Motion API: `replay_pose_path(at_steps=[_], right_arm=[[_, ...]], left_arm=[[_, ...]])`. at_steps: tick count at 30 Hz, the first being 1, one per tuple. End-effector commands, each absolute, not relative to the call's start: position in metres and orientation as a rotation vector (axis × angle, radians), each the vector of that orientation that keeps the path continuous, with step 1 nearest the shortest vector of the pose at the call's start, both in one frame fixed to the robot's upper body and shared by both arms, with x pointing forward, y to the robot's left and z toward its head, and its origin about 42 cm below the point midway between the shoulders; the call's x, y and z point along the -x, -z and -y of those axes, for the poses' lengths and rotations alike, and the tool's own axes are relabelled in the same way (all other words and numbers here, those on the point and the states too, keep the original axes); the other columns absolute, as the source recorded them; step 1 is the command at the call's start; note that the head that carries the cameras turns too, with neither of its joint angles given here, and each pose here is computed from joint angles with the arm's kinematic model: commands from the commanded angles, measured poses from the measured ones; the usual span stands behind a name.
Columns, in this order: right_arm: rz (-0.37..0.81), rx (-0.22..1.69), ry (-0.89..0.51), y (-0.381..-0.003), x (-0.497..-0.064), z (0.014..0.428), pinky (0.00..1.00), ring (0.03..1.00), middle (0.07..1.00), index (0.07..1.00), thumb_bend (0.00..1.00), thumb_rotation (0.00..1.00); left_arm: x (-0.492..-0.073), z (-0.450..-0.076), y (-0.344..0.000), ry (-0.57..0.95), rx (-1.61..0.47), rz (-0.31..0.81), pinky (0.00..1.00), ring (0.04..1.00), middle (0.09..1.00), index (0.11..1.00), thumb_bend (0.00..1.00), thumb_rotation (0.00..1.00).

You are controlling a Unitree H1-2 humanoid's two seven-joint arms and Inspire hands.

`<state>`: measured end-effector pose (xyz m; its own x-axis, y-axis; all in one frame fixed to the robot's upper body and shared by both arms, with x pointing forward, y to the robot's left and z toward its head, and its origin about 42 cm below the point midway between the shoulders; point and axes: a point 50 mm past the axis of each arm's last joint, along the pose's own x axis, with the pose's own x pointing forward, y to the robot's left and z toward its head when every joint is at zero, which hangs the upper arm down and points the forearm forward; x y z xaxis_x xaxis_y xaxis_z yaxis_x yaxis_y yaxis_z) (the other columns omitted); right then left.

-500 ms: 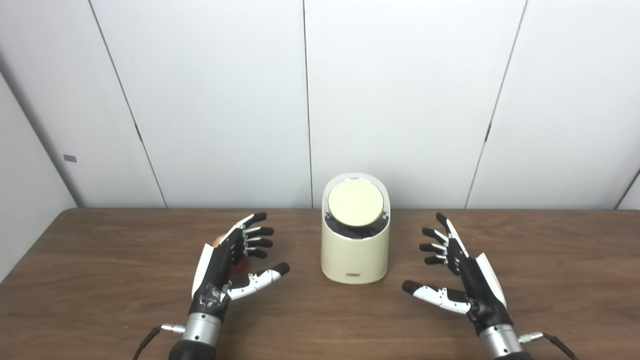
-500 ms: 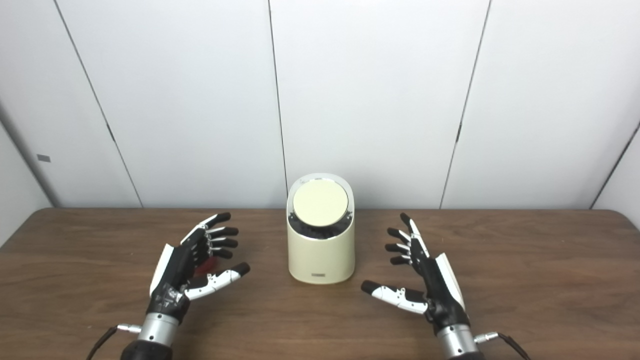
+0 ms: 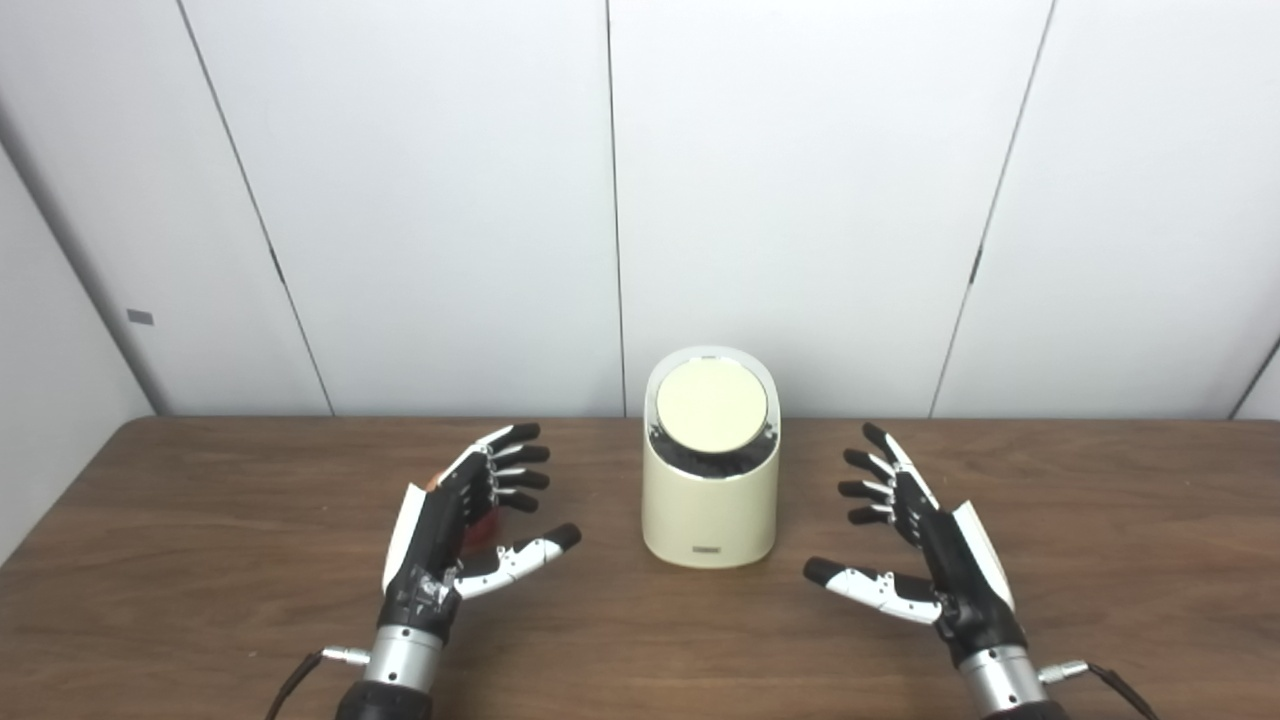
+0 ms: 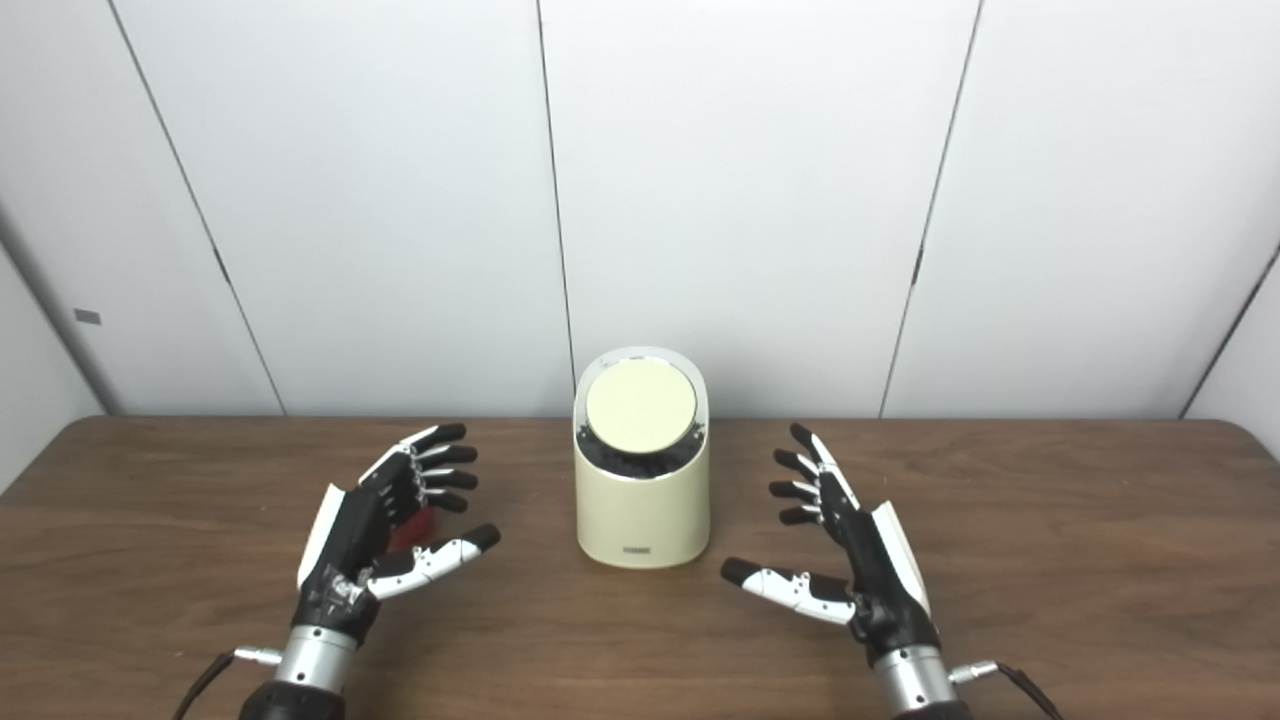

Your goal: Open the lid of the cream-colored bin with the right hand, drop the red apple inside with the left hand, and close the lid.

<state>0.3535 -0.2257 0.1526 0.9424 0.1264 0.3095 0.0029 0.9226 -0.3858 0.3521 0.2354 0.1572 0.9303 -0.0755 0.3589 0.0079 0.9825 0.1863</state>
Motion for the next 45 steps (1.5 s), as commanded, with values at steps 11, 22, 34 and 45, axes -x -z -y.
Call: replay_pose_path(at_steps=[11,22,34,45], right_arm=[[0.485,0.409,-0.019,-0.200,-0.371,0.199,0.65,0.791,0.867,0.916,0.76,0.45],[0.498,0.584,-0.005,-0.275,-0.404,0.178,0.74,0.877,0.921,0.941,0.76,0.43],[0.507,0.774,0.051,-0.312,-0.433,0.167,0.64,0.836,0.924,0.927,0.78,0.43],[0.542,0.924,0.113,-0.318,-0.452,0.143,0.75,0.908,0.964,0.916,0.92,0.38]], left_arm=[[-0.360,-0.236,-0.171,0.033,-0.189,0.449,0.58,0.653,0.716,0.781,0.73,0.09],[-0.361,-0.235,-0.172,0.028,-0.189,0.442,0.58,0.655,0.712,0.759,0.74,0.09],[-0.363,-0.232,-0.172,0.037,-0.195,0.444,0.58,0.656,0.712,0.756,0.73,0.08],[-0.364,-0.230,-0.170,0.041,-0.190,0.455,0.58,0.652,0.712,0.757,0.73,0.08]])
